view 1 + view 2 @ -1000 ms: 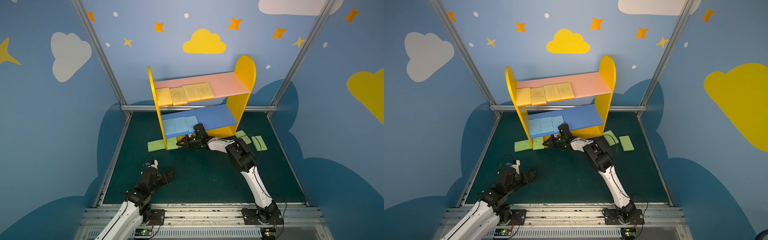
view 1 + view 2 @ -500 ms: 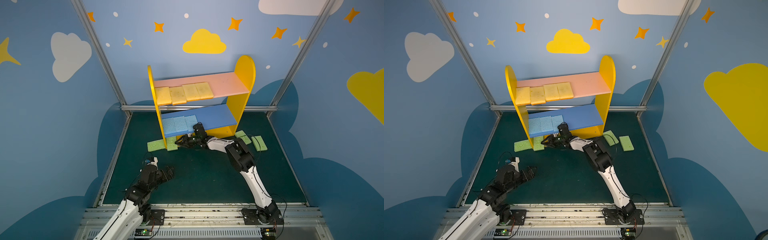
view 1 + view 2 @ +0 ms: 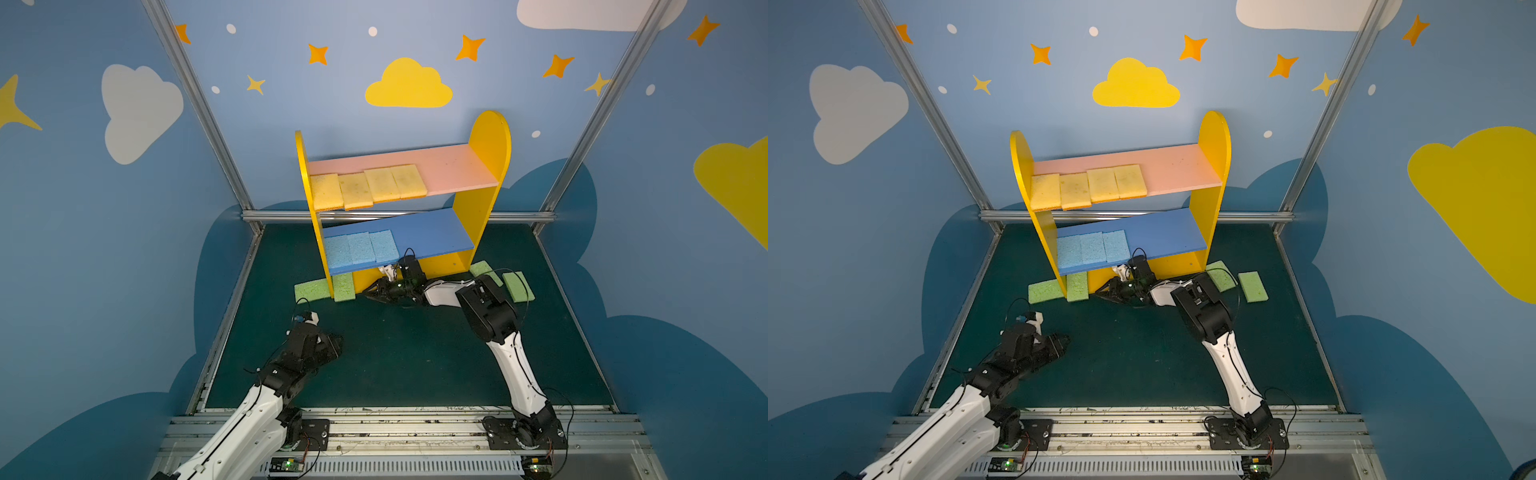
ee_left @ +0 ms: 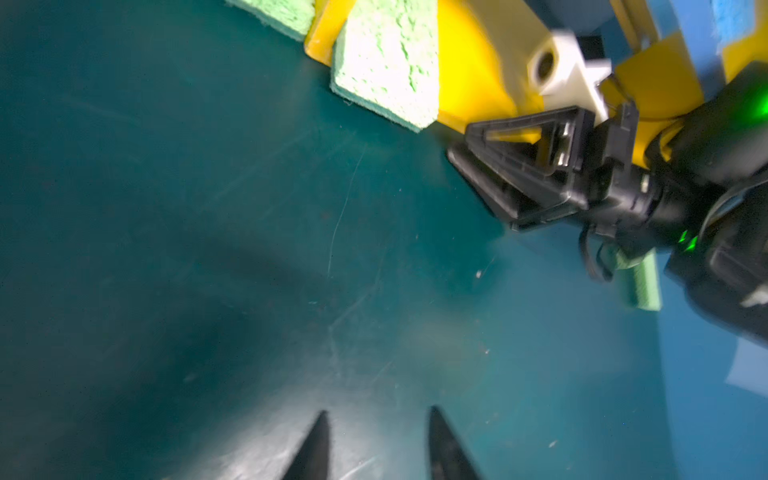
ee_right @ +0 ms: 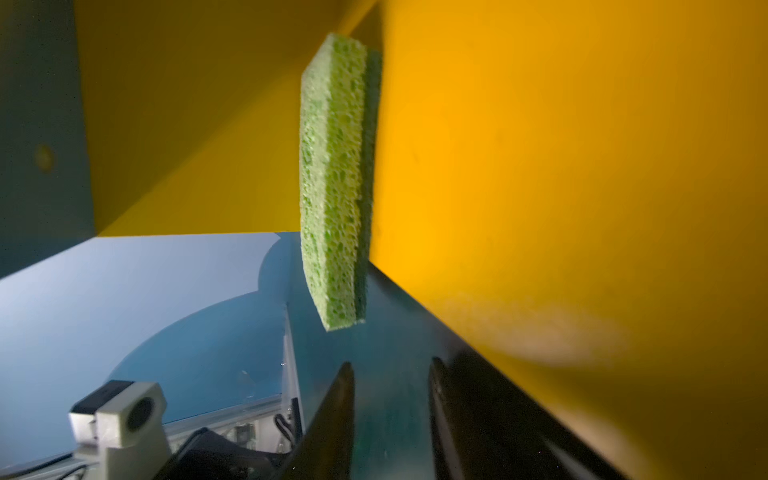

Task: Place and organize the cleaning sponges onto the shelf

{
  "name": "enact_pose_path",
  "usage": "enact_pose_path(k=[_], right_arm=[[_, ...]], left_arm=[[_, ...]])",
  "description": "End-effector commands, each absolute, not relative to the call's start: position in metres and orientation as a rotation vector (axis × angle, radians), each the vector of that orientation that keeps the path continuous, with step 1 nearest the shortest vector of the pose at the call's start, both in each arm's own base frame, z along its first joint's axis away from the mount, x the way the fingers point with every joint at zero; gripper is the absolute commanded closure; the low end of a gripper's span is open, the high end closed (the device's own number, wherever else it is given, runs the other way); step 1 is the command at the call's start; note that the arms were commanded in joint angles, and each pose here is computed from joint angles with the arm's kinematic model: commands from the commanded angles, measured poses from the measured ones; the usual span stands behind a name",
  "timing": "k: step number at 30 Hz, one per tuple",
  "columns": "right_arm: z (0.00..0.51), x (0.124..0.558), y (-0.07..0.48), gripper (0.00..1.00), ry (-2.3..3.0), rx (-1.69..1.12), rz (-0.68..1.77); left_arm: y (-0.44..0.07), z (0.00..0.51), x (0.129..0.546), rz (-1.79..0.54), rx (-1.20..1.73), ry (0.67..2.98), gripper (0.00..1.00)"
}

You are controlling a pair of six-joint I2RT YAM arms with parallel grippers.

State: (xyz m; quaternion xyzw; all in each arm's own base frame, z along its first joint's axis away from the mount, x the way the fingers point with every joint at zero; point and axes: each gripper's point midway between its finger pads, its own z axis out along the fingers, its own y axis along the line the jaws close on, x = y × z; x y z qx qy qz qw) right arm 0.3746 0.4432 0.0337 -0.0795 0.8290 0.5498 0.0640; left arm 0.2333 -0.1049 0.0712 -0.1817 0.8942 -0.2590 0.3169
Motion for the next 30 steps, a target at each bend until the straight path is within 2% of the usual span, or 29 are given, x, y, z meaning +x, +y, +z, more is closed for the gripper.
enact_pose_path(k=[1, 3, 5, 19, 30], right_arm=[[0.057, 0.372, 0.434, 0.85, 2.434, -0.252, 1.683], [0.057, 0.367, 0.425, 0.92, 2.428, -0.236, 1.683], [0.058, 0.361, 0.416, 0.94, 2.426, -0.220, 1.682], [0.051, 0.311, 0.352, 1.00, 2.505, -0.080, 1.618], [0.062, 0.314, 0.336, 1.00, 2.529, -0.039, 1.597]], left_arm=[[-0.107, 0.079, 0.253, -0.688, -0.482, 2.281, 0.96], [-0.104, 0.076, 0.261, -0.664, -0.504, 2.263, 0.97], [-0.103, 0.072, 0.269, -0.644, -0.522, 2.249, 0.96], [-0.114, 0.056, 0.340, -0.530, -0.451, 2.214, 0.96], [-0.121, 0.039, 0.372, -0.490, -0.443, 2.260, 0.97]])
